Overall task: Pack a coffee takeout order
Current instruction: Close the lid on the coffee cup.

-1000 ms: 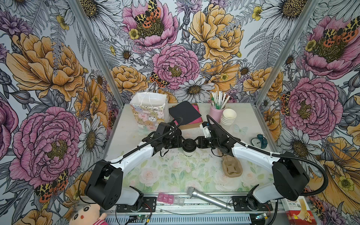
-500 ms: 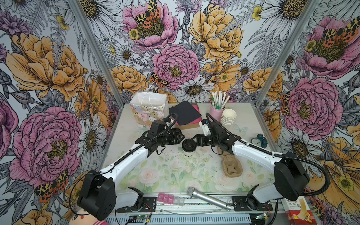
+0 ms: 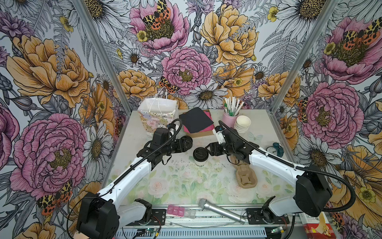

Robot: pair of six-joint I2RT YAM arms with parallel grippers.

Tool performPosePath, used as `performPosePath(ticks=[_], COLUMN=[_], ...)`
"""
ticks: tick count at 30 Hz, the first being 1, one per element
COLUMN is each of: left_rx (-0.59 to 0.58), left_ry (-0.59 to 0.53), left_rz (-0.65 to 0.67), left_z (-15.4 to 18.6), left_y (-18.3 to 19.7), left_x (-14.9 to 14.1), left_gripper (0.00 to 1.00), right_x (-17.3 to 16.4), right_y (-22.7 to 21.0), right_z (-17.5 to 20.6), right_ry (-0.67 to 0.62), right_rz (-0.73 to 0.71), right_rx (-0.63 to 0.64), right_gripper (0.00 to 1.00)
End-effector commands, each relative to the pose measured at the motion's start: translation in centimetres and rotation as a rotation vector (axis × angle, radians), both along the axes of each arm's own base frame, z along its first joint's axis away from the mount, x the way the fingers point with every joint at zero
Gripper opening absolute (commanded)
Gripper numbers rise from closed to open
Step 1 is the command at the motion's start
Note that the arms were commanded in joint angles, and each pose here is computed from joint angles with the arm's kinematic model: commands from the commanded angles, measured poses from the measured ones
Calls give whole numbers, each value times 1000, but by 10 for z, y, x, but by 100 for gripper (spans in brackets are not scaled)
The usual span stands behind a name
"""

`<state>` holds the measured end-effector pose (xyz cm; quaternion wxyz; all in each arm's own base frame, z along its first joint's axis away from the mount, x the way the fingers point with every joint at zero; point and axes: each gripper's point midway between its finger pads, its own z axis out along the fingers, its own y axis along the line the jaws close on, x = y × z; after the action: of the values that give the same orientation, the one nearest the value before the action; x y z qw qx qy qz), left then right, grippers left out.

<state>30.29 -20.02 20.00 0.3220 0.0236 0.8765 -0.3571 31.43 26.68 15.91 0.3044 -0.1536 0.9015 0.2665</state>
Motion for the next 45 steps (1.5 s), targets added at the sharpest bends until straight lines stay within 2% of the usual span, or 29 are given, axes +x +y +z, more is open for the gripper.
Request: performPosePath(ticks=[1,22,35,45], left_rx=[-10,-34,-58,-91], left_ry=[-37,-21,105,172], left_rz=[-5,-25,-159,-140], left_z=[4,-5,-36,-56], left_y=[3,4,-32,-42], left_x=[1,-4,-14,0], left_gripper=[69,72,70,64], right_x=[2,-10,-3,3], right_y=[5,30,22,11], right_z=[24,20,4,-10], right_ry=[-72,-114,-89,-55], right_rz=[29,160,117,69], right_rx=[5,-104,-150,-170], right_gripper=[76,86,87,87])
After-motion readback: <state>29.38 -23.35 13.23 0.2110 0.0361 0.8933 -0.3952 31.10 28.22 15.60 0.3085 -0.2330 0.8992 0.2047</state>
